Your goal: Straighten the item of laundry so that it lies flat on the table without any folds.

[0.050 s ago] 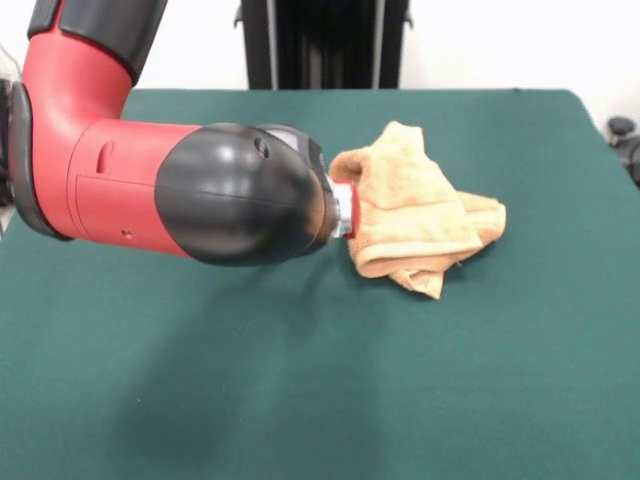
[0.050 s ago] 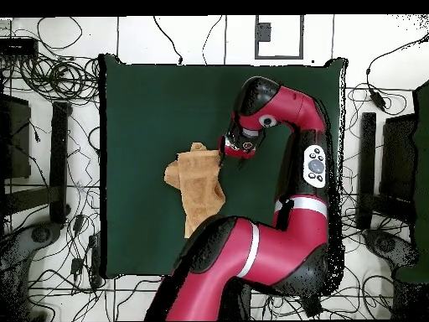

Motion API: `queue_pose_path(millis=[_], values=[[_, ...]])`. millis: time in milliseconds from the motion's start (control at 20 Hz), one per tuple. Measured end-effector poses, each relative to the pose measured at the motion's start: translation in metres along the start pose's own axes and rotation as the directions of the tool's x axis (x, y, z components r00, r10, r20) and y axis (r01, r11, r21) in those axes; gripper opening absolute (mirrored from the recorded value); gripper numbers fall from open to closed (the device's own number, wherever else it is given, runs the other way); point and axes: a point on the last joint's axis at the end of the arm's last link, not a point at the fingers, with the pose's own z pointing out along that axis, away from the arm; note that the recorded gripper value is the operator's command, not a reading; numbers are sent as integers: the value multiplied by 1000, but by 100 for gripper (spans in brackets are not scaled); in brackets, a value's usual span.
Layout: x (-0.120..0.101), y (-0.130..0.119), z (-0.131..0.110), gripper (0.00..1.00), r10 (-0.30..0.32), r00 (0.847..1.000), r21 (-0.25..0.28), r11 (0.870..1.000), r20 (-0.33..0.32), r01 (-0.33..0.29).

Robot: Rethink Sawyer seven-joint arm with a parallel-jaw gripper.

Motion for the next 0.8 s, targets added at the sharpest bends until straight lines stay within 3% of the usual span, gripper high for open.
queue_pose_path(millis=[500, 800], values=[[22, 13, -18, 100, -15, 1000, -17, 1000, -11, 15], [26, 23, -26, 100, -25, 999, -17, 1000, 31, 25]])
